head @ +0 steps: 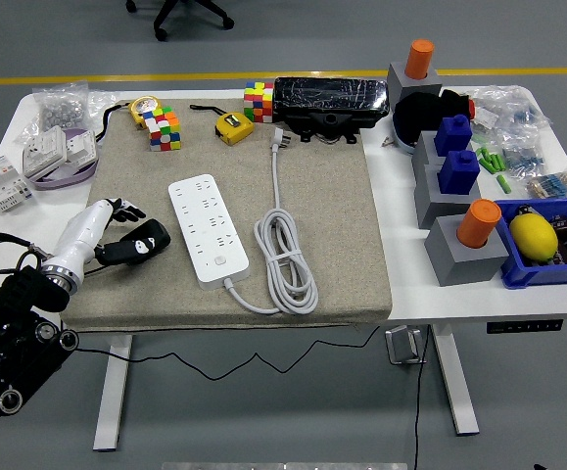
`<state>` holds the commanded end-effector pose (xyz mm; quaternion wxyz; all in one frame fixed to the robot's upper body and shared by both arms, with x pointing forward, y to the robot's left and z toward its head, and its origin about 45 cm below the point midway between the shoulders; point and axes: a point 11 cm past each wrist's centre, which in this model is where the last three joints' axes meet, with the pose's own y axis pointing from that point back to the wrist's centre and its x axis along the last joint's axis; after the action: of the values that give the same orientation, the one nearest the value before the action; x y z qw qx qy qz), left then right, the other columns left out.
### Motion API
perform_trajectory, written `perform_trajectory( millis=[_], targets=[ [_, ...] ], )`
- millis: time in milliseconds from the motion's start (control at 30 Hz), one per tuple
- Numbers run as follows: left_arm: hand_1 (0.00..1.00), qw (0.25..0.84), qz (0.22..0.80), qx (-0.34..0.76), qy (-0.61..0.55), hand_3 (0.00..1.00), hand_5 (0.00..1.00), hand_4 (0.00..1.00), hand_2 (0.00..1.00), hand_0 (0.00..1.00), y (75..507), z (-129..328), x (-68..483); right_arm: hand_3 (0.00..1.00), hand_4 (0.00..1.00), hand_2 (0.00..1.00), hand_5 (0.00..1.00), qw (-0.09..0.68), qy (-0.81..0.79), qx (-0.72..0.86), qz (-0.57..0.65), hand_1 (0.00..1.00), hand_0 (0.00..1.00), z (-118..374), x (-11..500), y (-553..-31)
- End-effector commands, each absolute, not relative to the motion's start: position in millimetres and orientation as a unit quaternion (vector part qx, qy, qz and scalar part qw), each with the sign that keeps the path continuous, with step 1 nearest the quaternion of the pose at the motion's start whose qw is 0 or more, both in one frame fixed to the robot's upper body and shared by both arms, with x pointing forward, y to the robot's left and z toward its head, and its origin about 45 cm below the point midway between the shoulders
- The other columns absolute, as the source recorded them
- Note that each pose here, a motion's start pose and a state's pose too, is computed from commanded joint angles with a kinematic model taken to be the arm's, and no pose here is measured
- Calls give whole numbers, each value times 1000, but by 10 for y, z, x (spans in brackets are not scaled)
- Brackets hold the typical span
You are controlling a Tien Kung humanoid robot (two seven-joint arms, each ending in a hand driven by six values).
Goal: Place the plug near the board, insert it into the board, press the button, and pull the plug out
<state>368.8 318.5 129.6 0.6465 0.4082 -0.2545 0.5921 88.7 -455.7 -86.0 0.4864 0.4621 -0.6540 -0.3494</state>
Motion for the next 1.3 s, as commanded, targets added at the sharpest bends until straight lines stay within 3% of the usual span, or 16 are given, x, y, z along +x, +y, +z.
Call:
perform_trajectory(
  millis=[667,1100,1267,1300],
  targets=[
    [701,653,606,375,-257,631,329,867,650,728,3144,1415,3676,569,993,652,563,486,-654,463,-350,650,652,-862,885,-4552],
    [765,652,585,411,-253,729,307,935,724,751,3172,1301,3678,568,993,651,563,485,-655,464,-348,650,652,-855,913,-4554],
    [765,649,581,421,-252,729,307,935,724,751,3185,1258,3685,568,993,651,563,485,-654,463,-349,650,652,-858,901,-4554],
    [713,649,581,421,-253,663,275,923,660,739,3184,1257,3685,568,993,651,562,485,-654,463,-349,650,651,-858,899,-4555]
  ],
)
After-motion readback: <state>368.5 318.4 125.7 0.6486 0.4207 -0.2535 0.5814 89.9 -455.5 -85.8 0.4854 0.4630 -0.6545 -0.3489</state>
